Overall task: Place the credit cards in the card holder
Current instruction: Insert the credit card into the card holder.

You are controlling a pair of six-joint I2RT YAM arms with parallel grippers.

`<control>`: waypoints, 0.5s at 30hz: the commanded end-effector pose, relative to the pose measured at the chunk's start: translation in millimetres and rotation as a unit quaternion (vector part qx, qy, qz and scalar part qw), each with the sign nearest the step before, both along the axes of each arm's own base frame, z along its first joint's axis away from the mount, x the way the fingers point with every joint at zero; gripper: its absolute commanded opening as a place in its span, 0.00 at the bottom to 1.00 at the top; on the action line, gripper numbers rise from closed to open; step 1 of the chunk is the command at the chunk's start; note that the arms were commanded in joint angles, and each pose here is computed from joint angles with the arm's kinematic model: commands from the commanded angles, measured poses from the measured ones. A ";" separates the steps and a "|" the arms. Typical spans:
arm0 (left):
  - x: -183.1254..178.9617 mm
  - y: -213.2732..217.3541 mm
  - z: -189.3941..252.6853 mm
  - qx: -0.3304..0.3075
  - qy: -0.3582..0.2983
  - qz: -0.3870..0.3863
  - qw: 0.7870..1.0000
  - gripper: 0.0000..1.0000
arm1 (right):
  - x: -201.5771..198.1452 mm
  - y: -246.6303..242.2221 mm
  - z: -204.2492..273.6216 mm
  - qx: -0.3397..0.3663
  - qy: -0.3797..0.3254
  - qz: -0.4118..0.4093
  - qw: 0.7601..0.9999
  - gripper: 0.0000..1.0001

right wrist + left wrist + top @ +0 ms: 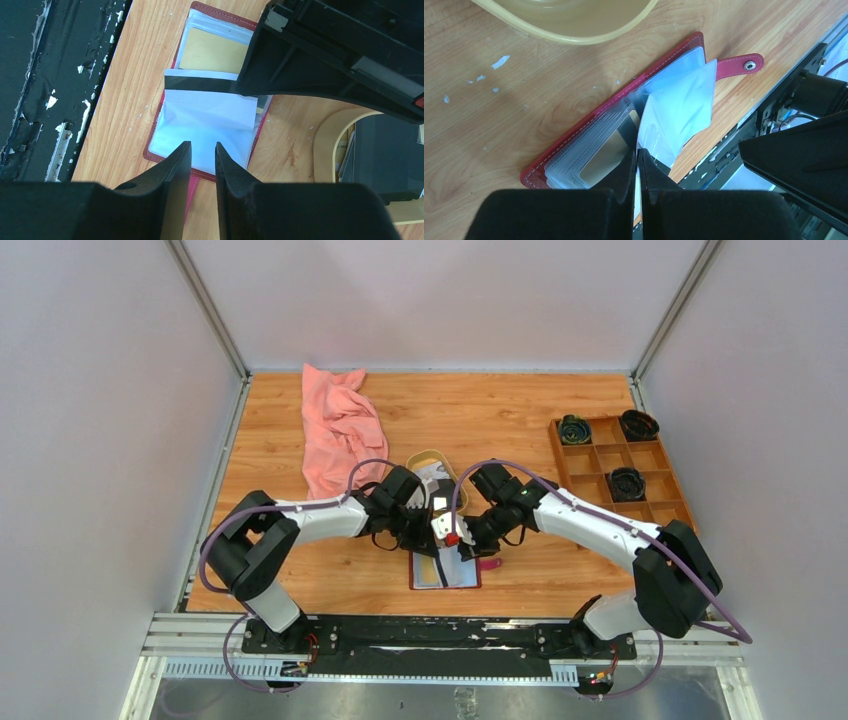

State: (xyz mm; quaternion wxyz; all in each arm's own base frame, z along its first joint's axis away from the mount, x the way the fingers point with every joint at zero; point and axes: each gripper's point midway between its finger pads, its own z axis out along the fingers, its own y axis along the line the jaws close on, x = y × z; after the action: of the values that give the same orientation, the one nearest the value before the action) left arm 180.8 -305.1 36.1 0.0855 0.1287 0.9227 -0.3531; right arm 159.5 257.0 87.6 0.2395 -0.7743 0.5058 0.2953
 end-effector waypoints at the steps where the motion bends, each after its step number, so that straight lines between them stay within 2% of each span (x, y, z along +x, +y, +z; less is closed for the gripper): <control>1: -6.6 2.2 -11.7 0.018 0.018 -0.008 1.000 0.02 | 0.4 -1.1 9.2 0.011 -0.002 0.002 1.000 0.28; 15: -1.1 -5.5 -9.7 0.007 0.015 -0.008 1.000 0.06 | 0.2 -1.2 10.4 0.013 -0.002 0.002 1.000 0.28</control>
State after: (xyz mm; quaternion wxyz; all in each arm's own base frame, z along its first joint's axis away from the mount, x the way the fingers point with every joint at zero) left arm 181.7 -310.2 35.3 0.0771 0.1294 0.9208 -0.3597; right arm 160.0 256.7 87.8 0.2401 -0.7739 0.5064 0.2950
